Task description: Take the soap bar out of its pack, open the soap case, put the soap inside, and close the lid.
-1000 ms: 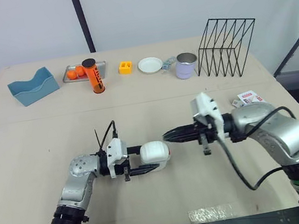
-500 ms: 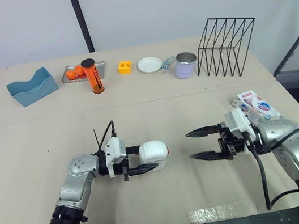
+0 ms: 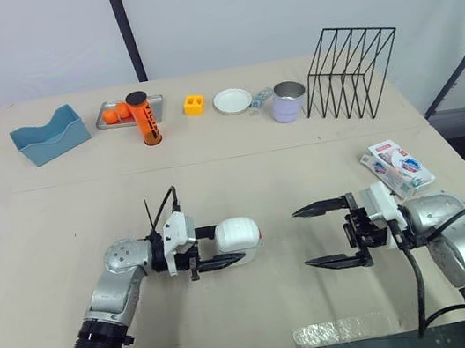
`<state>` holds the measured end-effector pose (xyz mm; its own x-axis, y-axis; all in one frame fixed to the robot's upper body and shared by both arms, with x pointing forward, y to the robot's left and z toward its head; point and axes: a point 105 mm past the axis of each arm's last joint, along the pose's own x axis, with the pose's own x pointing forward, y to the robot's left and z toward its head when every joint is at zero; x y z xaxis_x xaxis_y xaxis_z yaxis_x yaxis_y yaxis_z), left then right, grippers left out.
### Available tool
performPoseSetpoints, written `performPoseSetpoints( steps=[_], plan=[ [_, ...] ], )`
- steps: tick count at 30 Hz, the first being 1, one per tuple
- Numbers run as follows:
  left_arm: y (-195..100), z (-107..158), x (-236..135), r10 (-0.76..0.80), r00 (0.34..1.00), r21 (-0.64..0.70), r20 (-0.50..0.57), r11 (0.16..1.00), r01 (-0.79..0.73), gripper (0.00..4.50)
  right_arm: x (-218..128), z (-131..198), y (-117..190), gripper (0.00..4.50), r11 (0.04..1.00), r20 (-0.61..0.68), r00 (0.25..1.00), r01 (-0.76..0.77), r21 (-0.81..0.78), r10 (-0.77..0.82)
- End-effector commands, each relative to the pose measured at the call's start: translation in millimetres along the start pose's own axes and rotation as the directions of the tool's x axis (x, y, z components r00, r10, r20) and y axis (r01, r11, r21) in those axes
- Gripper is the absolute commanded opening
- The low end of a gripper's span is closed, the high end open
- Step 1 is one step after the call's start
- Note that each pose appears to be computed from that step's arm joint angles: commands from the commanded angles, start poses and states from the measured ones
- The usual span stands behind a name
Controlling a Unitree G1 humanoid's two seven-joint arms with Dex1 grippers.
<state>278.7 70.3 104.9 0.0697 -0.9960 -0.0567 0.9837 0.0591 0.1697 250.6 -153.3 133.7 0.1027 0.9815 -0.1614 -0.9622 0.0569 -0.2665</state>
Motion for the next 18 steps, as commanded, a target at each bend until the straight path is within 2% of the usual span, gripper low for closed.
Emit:
performPoseSetpoints(
  steps=[1, 3, 8, 13, 15, 18],
  plan=[
    [2, 9, -5, 0.024, 1.000, -0.033, 0.016, 0.999, -0.024, 1.92, -4, 8, -4, 4.35, 0.999, 0.028, 0.999, 0.017, -0.048, -0.015],
    [2, 13, -5, 0.025, 0.999, -0.097, 0.021, 0.995, -0.022, 1.92, -4, 8, -5, 4.35, 0.999, 0.027, 1.000, 0.017, -0.050, -0.016],
    [-4, 19, -9, -0.008, 1.000, -0.364, 0.009, 0.931, 0.011, 1.92, -4, 8, -7, 4.35, 0.998, 0.027, 0.999, 0.023, -0.054, -0.021],
    [-7, 17, -11, -0.025, 0.998, -0.556, -0.050, 0.831, -0.007, 1.92, -3, 7, -8, 4.35, 0.998, 0.028, 0.999, 0.022, -0.055, -0.021],
    [-8, 18, -11, -0.036, 0.997, -0.644, -0.067, 0.765, -0.016, 1.92, -2, 7, -9, 4.35, 0.998, 0.030, 0.999, 0.023, -0.058, -0.022],
    [-9, 19, -10, -0.044, 0.995, -0.711, -0.092, 0.702, -0.035, 1.92, -1, 8, -10, 4.35, 0.998, 0.034, 0.999, 0.026, -0.061, -0.024]
  ],
)
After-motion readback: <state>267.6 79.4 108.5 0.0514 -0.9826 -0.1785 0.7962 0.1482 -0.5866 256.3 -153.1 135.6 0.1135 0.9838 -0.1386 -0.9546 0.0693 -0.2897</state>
